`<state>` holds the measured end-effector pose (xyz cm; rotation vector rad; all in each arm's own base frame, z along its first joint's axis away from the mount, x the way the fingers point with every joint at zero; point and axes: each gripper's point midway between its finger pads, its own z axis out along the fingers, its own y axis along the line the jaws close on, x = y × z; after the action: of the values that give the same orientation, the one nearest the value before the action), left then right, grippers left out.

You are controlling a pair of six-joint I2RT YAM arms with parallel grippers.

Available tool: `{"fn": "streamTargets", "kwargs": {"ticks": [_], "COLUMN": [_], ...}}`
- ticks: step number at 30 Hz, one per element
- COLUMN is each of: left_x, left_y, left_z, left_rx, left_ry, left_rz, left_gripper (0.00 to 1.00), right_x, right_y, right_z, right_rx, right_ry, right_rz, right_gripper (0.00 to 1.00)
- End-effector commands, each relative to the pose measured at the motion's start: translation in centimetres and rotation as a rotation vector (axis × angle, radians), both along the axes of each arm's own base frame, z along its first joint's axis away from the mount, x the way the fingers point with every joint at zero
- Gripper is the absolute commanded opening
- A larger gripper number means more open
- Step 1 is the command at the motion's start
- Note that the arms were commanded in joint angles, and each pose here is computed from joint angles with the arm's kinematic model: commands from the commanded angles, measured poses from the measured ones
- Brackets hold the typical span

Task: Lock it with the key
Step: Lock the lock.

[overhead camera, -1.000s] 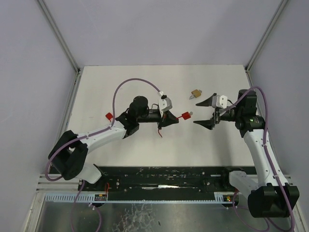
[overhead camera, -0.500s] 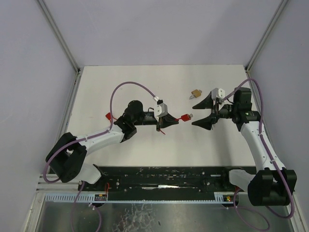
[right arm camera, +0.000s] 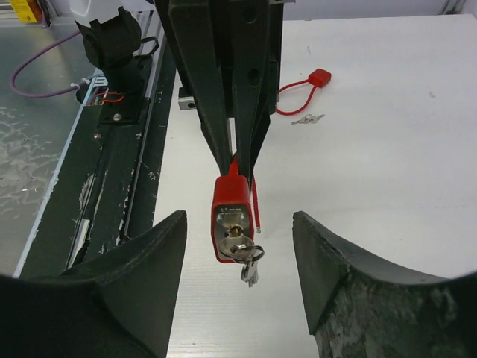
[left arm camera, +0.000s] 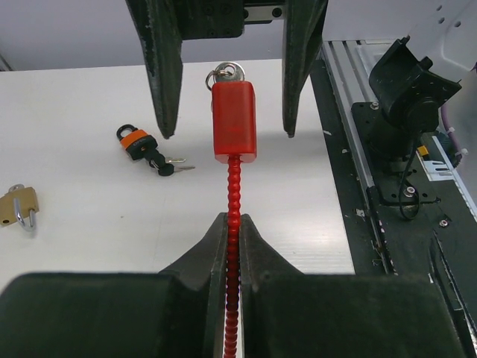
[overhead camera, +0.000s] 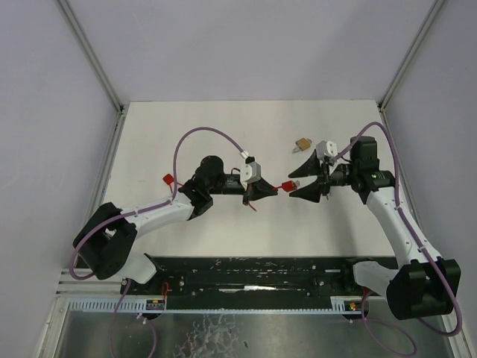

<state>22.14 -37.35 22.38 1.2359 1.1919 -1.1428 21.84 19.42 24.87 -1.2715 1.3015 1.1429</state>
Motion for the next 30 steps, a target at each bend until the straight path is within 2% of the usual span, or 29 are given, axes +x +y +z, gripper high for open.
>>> {"fn": "streamTargets", "kwargs": {"ticks": [1, 13, 16, 18, 20, 22, 24, 27, 30], "left_x": [0.4, 0.7, 0.8, 0.8, 0.8, 1.0, 1.3, 1.7, 1.7], "left_y": [-0.7, -0.6, -0.6, -0.7, -0.7, -0.7, -0.6, -0.3, 0.2], "left_z": [2.5, 2.5, 2.6, 2.7, 2.8, 2.8, 3.0, 3.2, 3.7], "left_rx": [-0.057, -0.054, -0.056, -0.057, -0.059, -0.059, -0.062, -0.070, -0.091], "left_ry": [-0.072, -0.072, -0.072, -0.068, -0.063, -0.058, -0.050, -0.044, -0.056], "left_rz": [-0.003, 0.017, 0.021, 0.023, 0.023, 0.032, 0.051, 0.088, 0.123], "left_gripper": [0.01, 0.01, 0.01, 0.00, 0.01, 0.03, 0.12, 0.37, 0.54], "right_x": [-0.1, 0.1, -0.2, -0.2, -0.3, -0.2, 0.1, 0.6, 0.9], "right_y": [0.5, 0.4, 0.5, 0.5, 0.5, 0.4, 0.3, 0.1, -0.2], "right_z": [1.0, 0.9, 1.1, 1.3, 1.5, 1.6, 1.8, 1.8, 1.8], "right_rx": [0.003, -0.010, 0.001, 0.000, -0.002, -0.010, -0.029, -0.056, -0.069], "right_ry": [-0.023, -0.010, -0.009, -0.006, -0.008, -0.003, 0.005, 0.018, 0.027], "right_rz": [0.020, 0.007, 0.022, 0.023, 0.025, 0.017, -0.003, -0.029, -0.039], "right_gripper": [0.62, 0.46, 0.32, 0.16, 0.10, 0.08, 0.06, 0.04, 0.03]}}
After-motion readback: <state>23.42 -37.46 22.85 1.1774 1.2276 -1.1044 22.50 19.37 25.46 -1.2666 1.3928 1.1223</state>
